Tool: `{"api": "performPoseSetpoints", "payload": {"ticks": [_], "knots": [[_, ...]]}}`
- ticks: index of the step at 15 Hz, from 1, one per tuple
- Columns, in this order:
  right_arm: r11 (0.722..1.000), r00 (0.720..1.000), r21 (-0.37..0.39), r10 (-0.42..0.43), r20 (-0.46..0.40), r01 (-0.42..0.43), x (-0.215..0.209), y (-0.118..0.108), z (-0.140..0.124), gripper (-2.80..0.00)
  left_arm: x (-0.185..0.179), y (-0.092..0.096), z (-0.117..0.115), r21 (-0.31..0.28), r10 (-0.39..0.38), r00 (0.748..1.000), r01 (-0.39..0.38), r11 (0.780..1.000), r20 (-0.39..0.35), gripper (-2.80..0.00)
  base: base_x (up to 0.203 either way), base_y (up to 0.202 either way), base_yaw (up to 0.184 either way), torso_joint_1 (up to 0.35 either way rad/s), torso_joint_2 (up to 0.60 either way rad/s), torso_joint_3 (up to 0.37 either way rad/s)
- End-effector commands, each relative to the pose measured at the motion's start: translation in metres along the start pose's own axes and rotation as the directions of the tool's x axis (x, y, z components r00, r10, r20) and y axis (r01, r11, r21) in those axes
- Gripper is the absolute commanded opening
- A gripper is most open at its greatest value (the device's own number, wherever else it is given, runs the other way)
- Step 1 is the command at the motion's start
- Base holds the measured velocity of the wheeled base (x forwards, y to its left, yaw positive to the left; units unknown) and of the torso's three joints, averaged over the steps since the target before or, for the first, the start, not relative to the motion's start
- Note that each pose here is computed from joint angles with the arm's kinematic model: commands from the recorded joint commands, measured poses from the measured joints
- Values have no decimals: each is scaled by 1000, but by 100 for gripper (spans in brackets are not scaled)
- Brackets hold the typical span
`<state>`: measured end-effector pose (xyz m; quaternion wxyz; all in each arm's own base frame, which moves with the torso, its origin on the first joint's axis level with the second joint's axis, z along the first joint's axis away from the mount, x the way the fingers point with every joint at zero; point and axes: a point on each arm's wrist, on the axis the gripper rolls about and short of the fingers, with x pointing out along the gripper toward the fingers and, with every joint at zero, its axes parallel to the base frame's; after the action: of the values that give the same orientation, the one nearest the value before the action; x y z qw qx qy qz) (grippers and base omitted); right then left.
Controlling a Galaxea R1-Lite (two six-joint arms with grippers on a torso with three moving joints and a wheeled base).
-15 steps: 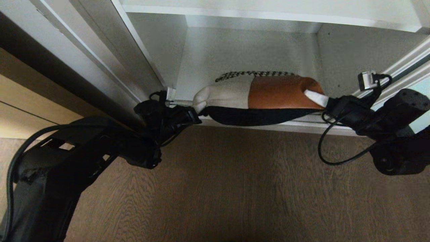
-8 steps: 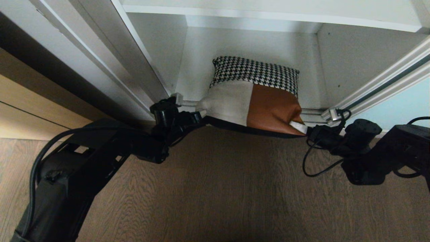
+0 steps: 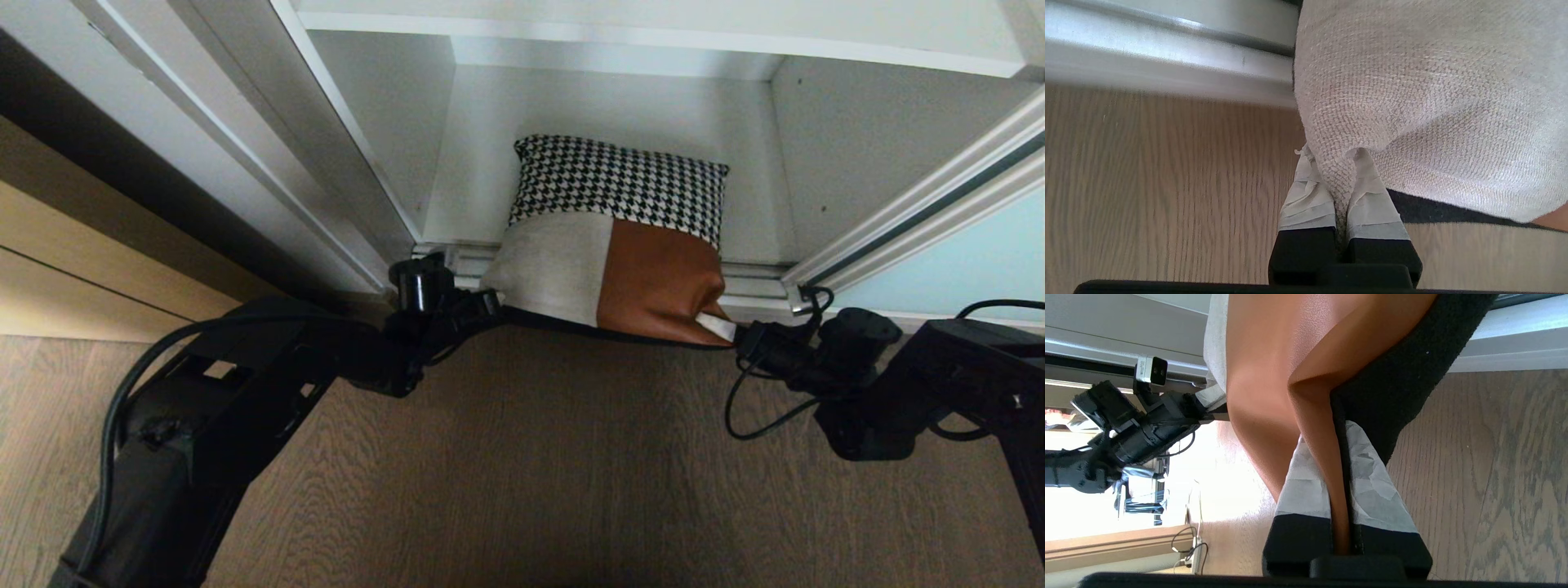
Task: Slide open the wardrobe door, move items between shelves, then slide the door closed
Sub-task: Place the pillow on the lower shelf
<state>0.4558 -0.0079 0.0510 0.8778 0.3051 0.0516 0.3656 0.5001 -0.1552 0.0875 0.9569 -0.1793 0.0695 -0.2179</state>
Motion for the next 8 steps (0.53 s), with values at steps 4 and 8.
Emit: {"api": "performPoseSetpoints", "payload": {"ticks": [4, 8], "knots": [[1000, 1000, -4, 9, 1, -9, 1, 0, -1, -280, 2, 7, -15, 52, -18, 999, 16, 999, 46, -280, 0, 0, 0, 0, 0, 0], [1000, 1000, -15, 12, 15, -12, 1, 3, 5, -280, 2, 6, -19, 77, -23, 999, 20, 997, 44, -280, 70, 0, 0, -1, 2, 3]]}}
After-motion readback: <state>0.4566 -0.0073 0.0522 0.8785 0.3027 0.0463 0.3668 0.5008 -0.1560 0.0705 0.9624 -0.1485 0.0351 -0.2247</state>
